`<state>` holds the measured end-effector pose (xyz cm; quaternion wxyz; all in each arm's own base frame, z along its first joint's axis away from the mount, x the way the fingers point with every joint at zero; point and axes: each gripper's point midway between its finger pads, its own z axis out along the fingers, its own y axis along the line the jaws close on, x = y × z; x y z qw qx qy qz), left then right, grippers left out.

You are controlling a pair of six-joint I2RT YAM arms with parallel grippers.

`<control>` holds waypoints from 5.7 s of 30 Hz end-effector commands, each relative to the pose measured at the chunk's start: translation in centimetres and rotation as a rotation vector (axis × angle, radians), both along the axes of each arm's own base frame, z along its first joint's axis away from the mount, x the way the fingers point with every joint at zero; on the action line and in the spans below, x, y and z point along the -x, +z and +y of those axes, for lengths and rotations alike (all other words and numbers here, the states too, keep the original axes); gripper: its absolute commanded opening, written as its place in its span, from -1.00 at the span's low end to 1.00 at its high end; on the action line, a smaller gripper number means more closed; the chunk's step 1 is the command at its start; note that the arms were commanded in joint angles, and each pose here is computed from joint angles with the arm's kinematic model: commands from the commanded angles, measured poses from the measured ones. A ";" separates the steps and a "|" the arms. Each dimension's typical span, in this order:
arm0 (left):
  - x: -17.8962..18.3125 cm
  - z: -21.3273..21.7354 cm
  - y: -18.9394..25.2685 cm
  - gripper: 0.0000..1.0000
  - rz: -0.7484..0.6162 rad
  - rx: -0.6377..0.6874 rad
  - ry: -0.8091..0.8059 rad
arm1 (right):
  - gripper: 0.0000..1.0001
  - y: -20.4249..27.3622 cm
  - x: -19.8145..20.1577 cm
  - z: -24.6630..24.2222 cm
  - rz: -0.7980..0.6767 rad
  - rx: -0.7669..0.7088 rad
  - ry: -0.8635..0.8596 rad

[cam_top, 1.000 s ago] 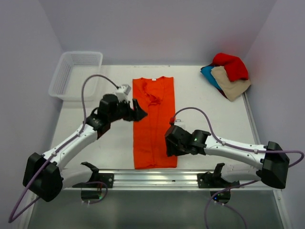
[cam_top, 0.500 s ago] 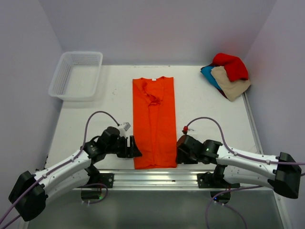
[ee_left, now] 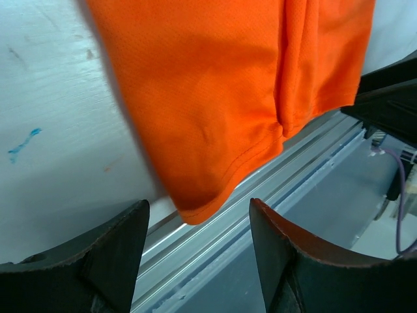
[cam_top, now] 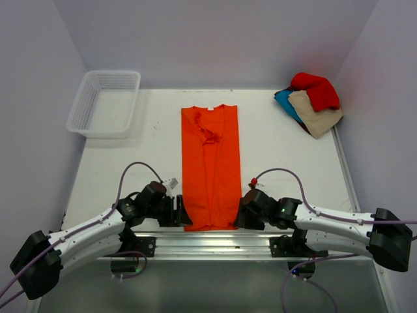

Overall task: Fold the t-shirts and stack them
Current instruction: Fold the tshirt

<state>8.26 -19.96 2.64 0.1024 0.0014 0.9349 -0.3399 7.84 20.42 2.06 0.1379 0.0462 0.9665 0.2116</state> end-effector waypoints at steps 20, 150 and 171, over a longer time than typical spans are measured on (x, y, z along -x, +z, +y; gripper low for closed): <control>1.9 1.0 -4.0 0.29 0.087 -0.067 0.038 | 0.08 0.0 -0.3 -0.7 -0.049 -0.078 -0.069; -23.9 0.8 7.7 1.00 -0.538 -0.163 0.192 | 0.91 10.4 -27.4 -3.7 -0.446 0.149 -0.252; -27.7 -2.5 5.9 -0.08 -0.604 -0.132 0.086 | -0.03 6.1 -25.8 -2.1 -0.369 0.060 -0.212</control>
